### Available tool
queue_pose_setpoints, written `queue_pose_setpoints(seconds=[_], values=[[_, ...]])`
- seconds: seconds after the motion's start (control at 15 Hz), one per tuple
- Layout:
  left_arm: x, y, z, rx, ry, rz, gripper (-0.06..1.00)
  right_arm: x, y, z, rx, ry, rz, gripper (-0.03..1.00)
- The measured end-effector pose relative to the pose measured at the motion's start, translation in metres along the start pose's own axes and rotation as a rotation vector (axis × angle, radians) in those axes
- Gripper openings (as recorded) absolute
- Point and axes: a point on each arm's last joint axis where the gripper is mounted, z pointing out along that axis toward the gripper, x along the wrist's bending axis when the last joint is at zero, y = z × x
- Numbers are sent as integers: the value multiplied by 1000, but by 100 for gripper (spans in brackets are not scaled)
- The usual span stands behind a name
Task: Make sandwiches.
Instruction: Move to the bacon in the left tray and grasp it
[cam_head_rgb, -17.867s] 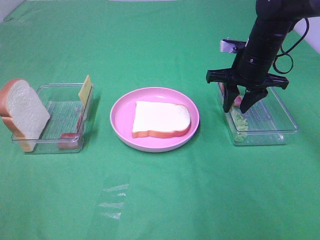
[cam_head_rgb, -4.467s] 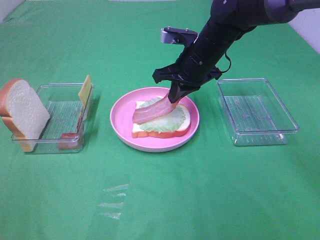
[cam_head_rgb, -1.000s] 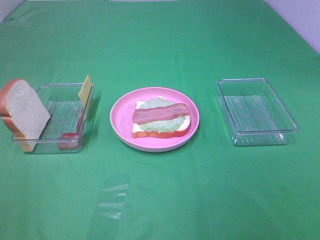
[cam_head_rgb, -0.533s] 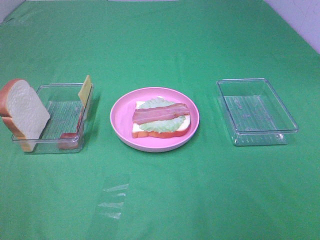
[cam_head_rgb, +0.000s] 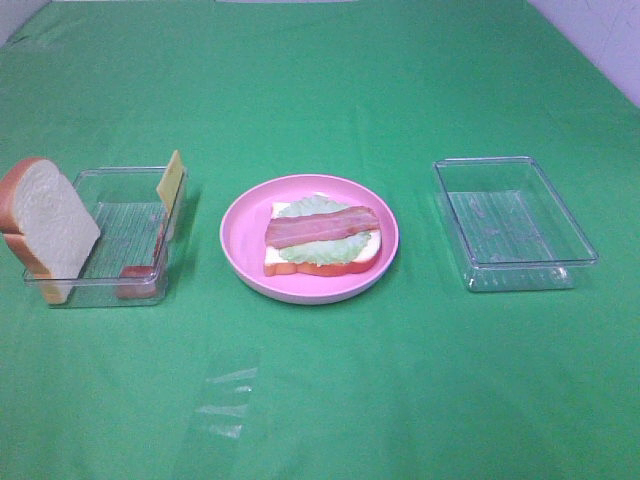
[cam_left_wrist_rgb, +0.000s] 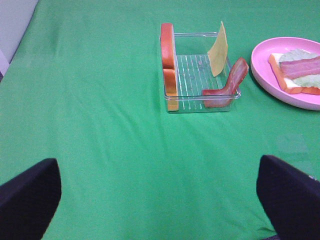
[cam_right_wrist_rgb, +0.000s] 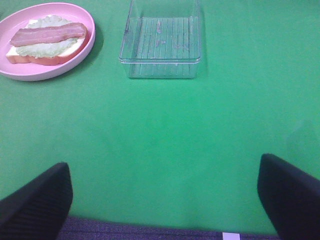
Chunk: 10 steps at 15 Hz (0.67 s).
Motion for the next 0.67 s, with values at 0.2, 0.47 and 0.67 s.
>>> queue_pose_setpoints(seconds=[0.2, 0.47, 0.67], values=[[0, 4, 0, 48, -2, -2, 98, 0, 0, 0, 0, 0, 0, 96], [-2, 70, 16, 296, -15, -41, 98, 0, 0, 0, 0, 0, 0, 96], [-4, 139, 54, 392, -51, -50, 98, 0, 0, 0, 0, 0, 0, 96]])
